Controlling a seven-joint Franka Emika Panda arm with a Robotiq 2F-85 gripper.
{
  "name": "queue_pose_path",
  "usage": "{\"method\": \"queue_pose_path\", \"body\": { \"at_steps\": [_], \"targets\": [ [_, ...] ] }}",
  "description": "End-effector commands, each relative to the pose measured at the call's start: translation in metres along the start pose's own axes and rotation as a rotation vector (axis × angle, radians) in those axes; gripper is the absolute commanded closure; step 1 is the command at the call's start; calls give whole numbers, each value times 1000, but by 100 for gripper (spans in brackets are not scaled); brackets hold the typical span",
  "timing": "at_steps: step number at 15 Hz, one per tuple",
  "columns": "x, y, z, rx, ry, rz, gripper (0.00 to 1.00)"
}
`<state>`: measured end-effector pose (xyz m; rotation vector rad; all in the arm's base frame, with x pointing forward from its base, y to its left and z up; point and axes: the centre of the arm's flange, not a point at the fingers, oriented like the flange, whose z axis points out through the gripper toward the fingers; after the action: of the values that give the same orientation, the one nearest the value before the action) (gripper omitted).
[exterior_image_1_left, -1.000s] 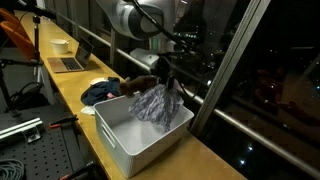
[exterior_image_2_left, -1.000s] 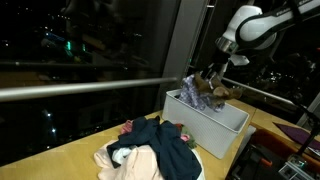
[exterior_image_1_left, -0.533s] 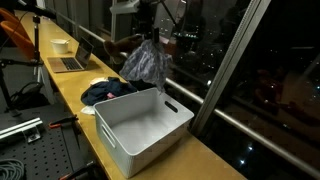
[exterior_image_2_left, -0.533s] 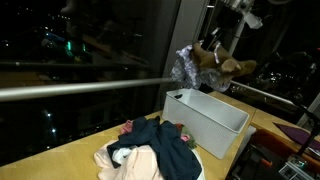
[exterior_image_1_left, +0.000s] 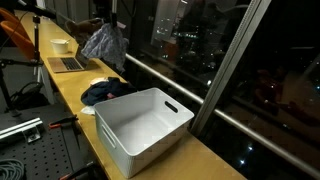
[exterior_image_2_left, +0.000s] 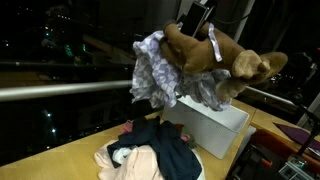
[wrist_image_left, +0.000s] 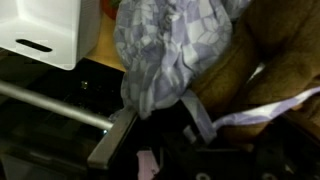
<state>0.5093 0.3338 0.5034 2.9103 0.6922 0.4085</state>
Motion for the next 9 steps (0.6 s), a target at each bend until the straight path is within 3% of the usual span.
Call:
{"method": "queue_pose_path", "body": {
  "at_steps": [1, 5, 8, 9],
  "targets": [
    [-6, -30, 39, 49, 0, -59, 100],
    [-54, -7, 98, 87, 4, -49, 100],
    [-72, -19, 140, 129, 30, -54, 100],
    [-75, -26, 148, 135, 37, -60, 75]
  ]
}}
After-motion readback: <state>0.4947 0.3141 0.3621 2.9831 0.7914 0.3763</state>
